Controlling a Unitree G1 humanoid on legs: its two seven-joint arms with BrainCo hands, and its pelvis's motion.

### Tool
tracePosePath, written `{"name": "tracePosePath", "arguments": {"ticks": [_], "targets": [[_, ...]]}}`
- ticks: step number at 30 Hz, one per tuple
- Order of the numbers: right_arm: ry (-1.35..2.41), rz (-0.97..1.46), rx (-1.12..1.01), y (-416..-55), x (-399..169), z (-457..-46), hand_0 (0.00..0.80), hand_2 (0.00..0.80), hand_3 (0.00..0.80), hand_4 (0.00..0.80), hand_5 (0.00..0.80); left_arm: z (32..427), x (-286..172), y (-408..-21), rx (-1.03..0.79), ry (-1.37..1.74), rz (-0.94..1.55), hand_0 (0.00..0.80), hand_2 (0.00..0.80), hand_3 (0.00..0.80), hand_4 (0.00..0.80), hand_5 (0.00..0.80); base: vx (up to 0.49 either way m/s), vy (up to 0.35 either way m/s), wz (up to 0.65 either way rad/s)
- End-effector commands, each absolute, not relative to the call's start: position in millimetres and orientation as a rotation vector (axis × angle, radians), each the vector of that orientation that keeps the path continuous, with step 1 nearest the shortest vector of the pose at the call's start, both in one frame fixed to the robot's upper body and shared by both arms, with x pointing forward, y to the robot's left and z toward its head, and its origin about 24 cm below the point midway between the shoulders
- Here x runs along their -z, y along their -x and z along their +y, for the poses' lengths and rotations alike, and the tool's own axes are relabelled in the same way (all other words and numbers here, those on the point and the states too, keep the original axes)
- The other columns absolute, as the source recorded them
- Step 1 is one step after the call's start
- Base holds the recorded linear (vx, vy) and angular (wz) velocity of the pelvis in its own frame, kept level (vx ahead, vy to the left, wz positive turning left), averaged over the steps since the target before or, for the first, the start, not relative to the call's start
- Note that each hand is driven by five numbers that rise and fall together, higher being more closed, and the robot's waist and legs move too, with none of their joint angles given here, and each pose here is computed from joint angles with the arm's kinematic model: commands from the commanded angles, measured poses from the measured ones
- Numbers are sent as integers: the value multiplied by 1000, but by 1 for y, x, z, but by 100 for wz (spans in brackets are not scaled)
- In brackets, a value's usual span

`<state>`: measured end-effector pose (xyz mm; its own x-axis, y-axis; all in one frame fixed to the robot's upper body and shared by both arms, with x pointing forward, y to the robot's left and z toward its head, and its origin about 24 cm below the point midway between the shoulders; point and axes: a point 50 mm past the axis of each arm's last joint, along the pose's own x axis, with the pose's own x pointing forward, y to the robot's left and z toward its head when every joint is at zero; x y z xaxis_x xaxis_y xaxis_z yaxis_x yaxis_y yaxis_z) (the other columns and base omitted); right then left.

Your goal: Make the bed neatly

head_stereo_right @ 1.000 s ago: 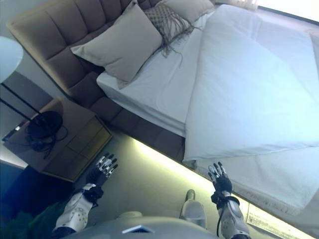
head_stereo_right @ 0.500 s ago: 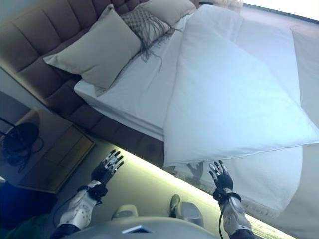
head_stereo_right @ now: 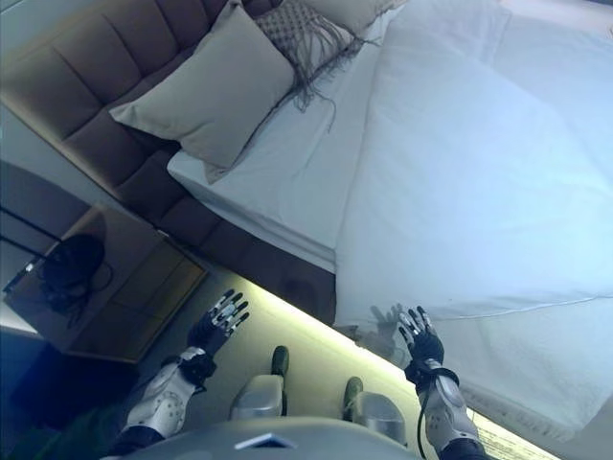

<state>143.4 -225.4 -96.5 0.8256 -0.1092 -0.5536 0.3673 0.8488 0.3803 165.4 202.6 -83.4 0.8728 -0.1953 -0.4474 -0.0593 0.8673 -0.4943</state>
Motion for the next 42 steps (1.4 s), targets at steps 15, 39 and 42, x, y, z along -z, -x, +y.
{"name": "tracePosePath", "arguments": {"ticks": [15,39,42], "targets": [[-548,474,247,-136,88,-197,0,0,0,0,0,227,62,-181,61,390,423,0,0,0,0,0,315,289,-20],[-572,492,242,-142,95,-208,0,0,0,0,0,252,56,-172,-41,386,388,0,0,0,0,0,177,-127,-10],[-582,488,255,-145,94,-209,0,0,0,0,0,249,58,-174,-21,402,400,0,0,0,0,0,147,-275,12]]}}
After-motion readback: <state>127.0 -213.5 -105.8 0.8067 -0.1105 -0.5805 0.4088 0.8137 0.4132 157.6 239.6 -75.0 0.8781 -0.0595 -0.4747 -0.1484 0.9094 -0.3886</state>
